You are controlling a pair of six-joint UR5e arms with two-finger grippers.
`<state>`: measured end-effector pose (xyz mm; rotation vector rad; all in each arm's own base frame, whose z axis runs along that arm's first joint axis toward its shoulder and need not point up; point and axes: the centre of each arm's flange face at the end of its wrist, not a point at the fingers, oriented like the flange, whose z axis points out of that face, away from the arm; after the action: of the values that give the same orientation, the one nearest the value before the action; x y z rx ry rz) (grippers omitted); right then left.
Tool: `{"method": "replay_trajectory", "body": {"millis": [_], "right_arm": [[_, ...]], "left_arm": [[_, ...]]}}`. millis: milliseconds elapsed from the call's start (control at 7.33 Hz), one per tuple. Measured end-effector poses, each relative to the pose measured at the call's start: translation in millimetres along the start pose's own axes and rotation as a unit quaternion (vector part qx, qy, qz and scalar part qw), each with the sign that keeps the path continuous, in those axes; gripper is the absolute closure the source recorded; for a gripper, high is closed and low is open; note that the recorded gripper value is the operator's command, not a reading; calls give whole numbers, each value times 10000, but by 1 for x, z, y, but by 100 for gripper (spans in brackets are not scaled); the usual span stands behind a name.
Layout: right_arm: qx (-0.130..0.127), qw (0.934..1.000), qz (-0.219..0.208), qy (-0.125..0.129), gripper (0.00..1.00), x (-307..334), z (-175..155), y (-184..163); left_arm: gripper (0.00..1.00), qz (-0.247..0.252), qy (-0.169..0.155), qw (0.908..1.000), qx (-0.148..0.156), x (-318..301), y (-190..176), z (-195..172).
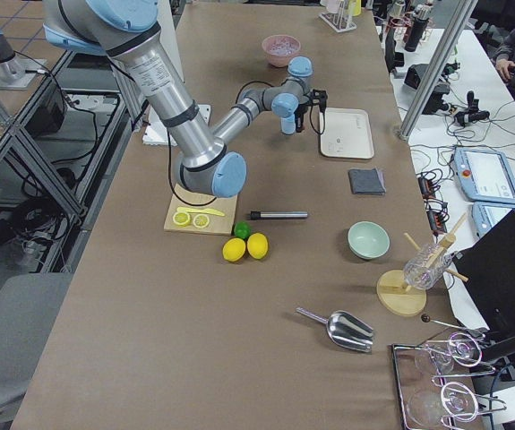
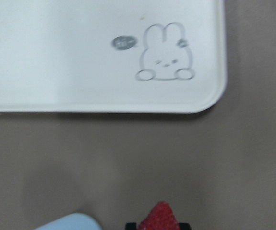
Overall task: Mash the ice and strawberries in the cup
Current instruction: 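Carry the strawberry with the right gripper over the blue cup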
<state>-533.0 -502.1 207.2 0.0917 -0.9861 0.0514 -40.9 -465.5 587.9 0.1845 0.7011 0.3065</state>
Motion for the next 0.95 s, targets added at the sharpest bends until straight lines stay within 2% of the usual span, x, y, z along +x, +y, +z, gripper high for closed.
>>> {"method": "replay_trajectory", "body": {"millis": [136,273,409,545,955], "right_arm": [[-31,9999,110,-37,100,-35,-6,11],[-71,9998,196,35,100,-55,-12,17],[-87,9996,238,96,26,-63,-14,18],[-87,9996,256,128,1,-65,-15,19],[-92,9996,238,127,1,-66,-18,20]], "left_arm": [[0,9,0,10000,1,0,0,0],[1,16,1,10000,1,1,0,0],[1,23,2,10000,2,1,0,0],[1,30,5,10000,6,1,-1,0],[1,36,5,10000,10,1,-1,0]]}}
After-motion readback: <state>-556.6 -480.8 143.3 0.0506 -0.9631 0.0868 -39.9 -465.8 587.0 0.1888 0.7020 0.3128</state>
